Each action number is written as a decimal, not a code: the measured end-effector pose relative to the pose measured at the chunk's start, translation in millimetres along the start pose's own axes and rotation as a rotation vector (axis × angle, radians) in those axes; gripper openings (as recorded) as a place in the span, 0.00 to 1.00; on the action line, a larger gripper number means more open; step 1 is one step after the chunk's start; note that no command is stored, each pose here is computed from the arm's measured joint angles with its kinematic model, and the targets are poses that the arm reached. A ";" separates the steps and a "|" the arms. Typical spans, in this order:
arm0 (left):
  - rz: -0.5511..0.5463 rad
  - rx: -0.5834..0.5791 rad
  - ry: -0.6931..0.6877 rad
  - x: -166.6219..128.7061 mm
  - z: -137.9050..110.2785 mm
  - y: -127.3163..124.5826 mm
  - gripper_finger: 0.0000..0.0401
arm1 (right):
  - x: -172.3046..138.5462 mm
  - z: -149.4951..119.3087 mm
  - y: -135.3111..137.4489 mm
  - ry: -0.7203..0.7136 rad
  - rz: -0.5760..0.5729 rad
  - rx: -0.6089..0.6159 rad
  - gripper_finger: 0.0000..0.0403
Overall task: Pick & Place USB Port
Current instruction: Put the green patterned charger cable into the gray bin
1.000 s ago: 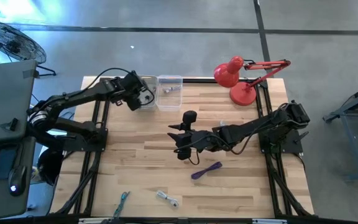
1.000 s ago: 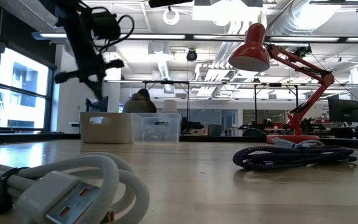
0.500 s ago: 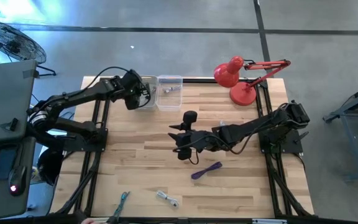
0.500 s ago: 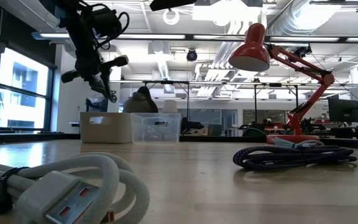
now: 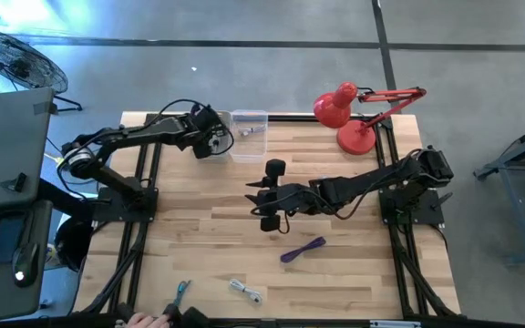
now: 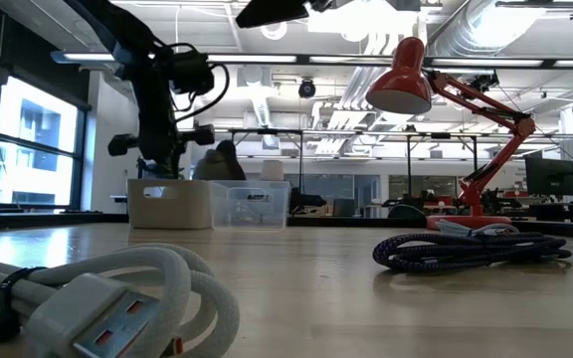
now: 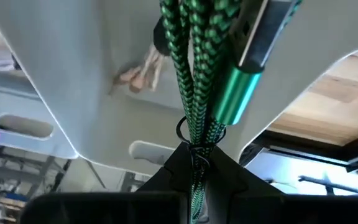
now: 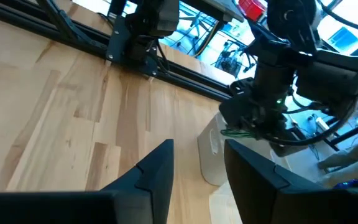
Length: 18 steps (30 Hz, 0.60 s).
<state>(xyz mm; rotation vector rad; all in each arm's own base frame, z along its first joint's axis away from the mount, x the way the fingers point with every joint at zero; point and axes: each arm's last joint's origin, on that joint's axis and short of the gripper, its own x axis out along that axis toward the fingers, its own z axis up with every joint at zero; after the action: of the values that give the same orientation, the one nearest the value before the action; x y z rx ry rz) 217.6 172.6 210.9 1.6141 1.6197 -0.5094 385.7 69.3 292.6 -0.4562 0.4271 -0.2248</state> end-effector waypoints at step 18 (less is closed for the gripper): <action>0.054 -0.149 0.014 -0.6 -2.9 4.9 0.07 | -0.1 -2.0 0.9 0.017 0.010 -0.023 0.33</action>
<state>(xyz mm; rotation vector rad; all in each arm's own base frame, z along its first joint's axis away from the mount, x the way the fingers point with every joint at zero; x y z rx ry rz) 221.5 174.9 214.3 1.5489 1.5817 -0.3422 384.8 69.3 290.5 -0.4751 0.4492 -0.2142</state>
